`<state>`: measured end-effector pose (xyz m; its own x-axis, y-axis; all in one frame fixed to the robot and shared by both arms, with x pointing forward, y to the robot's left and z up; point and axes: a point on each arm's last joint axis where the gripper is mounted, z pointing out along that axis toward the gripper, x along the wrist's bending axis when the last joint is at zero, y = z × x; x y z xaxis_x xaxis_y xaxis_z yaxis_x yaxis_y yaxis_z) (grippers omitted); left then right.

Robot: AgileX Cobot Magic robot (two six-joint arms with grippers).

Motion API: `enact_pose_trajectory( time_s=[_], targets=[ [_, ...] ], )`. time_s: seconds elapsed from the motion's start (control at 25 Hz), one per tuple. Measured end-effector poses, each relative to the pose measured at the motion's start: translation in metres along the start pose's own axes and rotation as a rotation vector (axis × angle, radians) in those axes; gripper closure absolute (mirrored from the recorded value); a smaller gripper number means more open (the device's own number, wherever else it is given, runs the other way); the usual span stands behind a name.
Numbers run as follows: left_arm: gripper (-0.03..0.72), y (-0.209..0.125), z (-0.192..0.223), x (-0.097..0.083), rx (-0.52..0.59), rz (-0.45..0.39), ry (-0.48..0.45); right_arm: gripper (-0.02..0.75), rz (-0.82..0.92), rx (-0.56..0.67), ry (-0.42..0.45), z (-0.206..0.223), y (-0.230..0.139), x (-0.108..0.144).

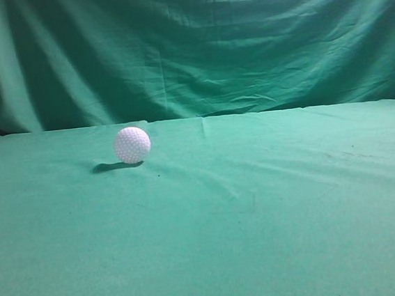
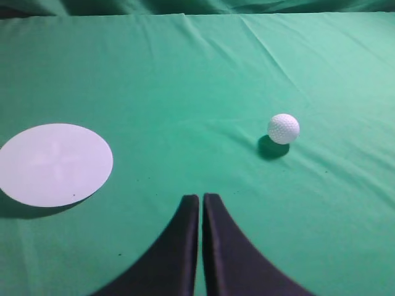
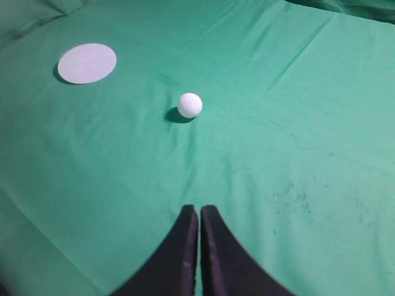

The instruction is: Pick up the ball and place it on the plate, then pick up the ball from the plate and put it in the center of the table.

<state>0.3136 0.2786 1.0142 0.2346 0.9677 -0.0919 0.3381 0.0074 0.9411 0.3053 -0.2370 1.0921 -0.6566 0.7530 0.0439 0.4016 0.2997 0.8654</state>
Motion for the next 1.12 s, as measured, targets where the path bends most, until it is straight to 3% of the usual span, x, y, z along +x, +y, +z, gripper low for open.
enact_pose_trajectory(
  time_s=[0.4,0.8,1.12],
  targets=[
    [0.688,-0.012,0.005,0.003,0.013,-0.011,0.018,0.738,0.031,-0.005,0.015,0.024,-0.056,-0.001],
    [0.688,-0.012,0.005,0.003,0.012,-0.011,0.018,0.738,0.078,-0.178,0.038,0.027,-0.045,0.0],
    [0.688,-0.012,0.005,0.003,0.012,-0.011,0.018,0.738,0.024,-0.173,0.025,0.027,-0.046,-0.001]
  ],
)
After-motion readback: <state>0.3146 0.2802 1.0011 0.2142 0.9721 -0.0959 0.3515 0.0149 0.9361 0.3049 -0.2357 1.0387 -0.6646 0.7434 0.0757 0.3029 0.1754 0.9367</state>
